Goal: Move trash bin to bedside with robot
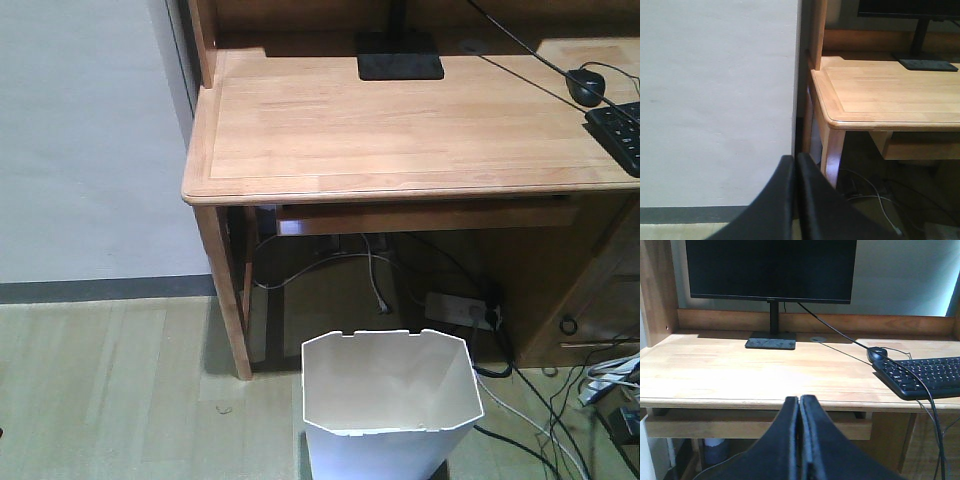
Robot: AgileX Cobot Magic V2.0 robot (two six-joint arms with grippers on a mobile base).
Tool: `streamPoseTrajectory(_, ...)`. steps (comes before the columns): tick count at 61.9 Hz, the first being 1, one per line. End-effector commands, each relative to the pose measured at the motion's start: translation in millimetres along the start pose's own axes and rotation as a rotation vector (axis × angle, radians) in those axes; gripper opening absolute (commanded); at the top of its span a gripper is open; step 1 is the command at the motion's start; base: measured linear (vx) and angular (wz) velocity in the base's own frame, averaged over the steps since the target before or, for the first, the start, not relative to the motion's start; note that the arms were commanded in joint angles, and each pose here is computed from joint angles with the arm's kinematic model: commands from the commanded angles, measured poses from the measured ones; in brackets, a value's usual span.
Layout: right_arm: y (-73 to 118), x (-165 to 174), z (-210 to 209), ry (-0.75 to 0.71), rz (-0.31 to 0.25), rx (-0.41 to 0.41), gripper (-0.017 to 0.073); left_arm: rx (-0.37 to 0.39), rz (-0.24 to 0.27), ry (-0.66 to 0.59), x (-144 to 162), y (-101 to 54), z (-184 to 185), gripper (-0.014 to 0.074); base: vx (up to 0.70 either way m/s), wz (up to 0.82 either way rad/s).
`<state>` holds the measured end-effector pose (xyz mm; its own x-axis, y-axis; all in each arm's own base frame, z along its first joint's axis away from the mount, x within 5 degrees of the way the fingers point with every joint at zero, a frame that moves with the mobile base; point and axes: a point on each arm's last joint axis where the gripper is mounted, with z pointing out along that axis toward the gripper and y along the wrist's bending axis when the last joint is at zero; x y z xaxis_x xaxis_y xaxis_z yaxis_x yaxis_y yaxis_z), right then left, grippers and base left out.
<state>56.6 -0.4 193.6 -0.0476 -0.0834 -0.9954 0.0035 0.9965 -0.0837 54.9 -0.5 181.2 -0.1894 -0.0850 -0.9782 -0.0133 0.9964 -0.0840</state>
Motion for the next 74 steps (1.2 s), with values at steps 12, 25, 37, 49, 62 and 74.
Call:
streamPoseTrajectory(12,-0.5,-4.9,-0.8,-0.077,-0.011,0.008,-0.0009,0.004,-0.01,-0.071,-3.0,-0.1,-0.1,-0.0006,0.0,0.0)
streamPoseTrajectory(25,-0.5,-4.9,-0.8,-0.077,-0.011,0.008,-0.0009,0.004,-0.01,-0.071,-3.0,-0.1,-0.1,-0.0006,0.0,0.0)
streamPoseTrajectory(37,-0.5,-4.9,-0.8,-0.077,-0.011,0.008,-0.0009,0.004,-0.01,-0.071,-3.0,-0.1,-0.1,-0.0006,0.0,0.0)
streamPoseTrajectory(49,-0.5,-4.9,-0.8,-0.077,-0.011,0.008,-0.0009,0.004,-0.01,-0.071,-3.0,-0.1,-0.1,-0.0006,0.0,0.0)
streamPoseTrajectory(62,-0.5,-5.0,-0.8,-0.078,-0.011,0.008,-0.0009,0.004,-0.01,-0.071,-3.0,-0.1,-0.1,-0.0006,0.0,0.0)
streamPoseTrajectory(74,-1.0,-11.3,-1.5,-0.141,-0.001,0.013,-0.0009,0.004,-0.01,-0.071,-3.0,-0.1,-0.1,-0.0006,0.0,0.0)
